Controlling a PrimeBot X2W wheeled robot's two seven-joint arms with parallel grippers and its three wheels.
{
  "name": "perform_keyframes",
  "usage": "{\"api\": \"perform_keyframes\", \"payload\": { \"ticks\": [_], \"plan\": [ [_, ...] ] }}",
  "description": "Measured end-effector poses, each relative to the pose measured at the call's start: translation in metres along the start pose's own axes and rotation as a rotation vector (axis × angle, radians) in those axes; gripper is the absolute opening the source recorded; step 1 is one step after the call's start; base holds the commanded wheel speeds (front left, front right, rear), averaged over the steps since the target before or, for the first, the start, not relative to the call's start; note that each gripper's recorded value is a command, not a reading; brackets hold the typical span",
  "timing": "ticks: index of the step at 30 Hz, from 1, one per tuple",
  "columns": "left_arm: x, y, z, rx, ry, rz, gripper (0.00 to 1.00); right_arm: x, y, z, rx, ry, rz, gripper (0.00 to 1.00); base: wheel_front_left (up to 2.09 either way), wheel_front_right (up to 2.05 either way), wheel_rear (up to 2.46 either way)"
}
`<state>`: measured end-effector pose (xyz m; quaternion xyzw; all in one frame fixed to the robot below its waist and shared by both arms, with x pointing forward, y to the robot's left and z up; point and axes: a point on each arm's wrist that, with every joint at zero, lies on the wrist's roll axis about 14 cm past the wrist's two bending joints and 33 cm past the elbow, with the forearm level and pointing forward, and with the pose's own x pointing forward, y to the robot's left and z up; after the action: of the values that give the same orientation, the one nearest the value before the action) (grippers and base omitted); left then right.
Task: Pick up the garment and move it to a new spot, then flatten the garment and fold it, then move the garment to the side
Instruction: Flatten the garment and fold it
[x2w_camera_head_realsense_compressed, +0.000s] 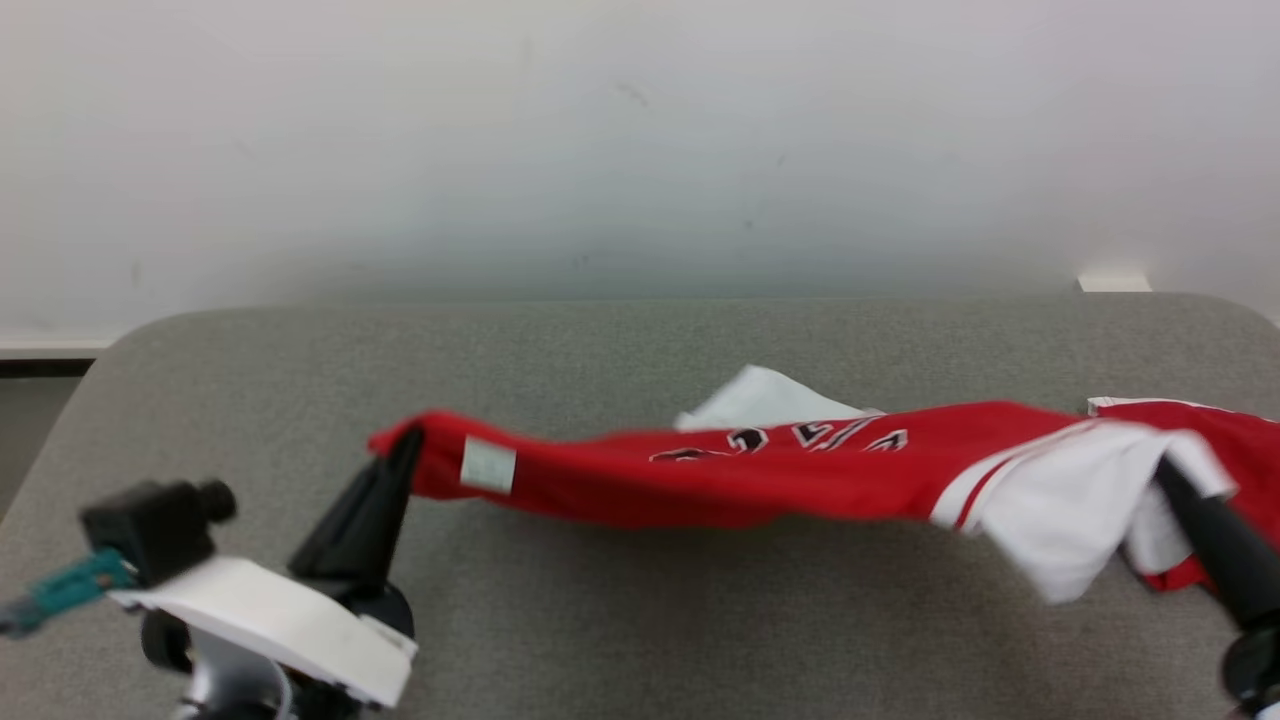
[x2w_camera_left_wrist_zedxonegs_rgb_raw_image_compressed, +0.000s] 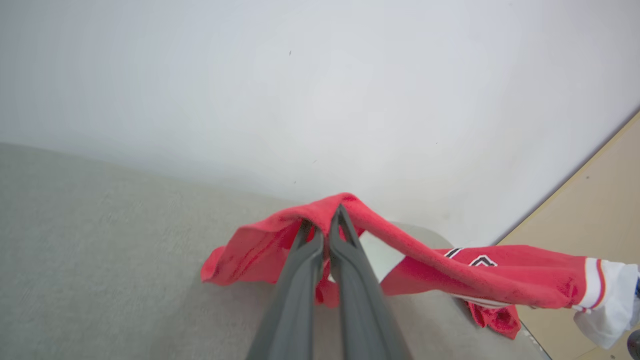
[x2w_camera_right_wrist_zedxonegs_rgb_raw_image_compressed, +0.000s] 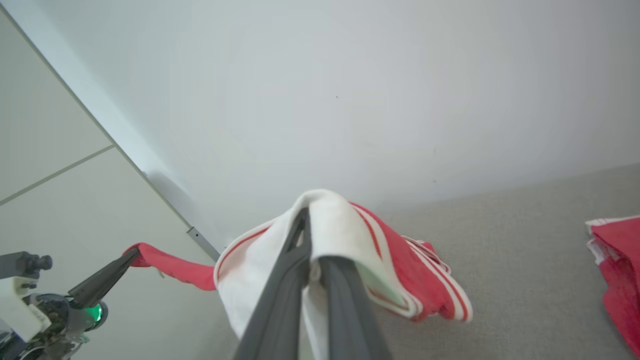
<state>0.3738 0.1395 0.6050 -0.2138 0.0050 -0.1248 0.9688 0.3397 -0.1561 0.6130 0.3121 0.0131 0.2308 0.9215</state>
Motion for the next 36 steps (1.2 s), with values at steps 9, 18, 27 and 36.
{"api": "perform_keyframes", "payload": {
  "ticks": [9,18,27,36],
  "plan": [
    [-0.007,-0.087,0.142,0.075,-0.343,-0.284,0.0,-0.024,0.037,0.1,-0.198,-0.131,0.104,0.0,0.0,0.0,0.0],
    [0.037,-0.1,0.154,0.146,-0.269,-0.303,0.0,0.003,0.041,0.126,-0.186,-0.098,0.166,0.0,0.0,0.0,0.0],
    [0.15,-0.011,0.117,0.188,-0.136,-0.001,0.0,0.137,-0.019,0.106,-0.135,0.029,0.008,0.0,0.0,0.0,0.0],
    [0.231,0.021,0.129,0.358,-0.417,0.118,0.0,0.264,-0.026,0.129,-0.155,-0.214,-0.005,0.0,0.0,0.0,0.0]
  ]
}}
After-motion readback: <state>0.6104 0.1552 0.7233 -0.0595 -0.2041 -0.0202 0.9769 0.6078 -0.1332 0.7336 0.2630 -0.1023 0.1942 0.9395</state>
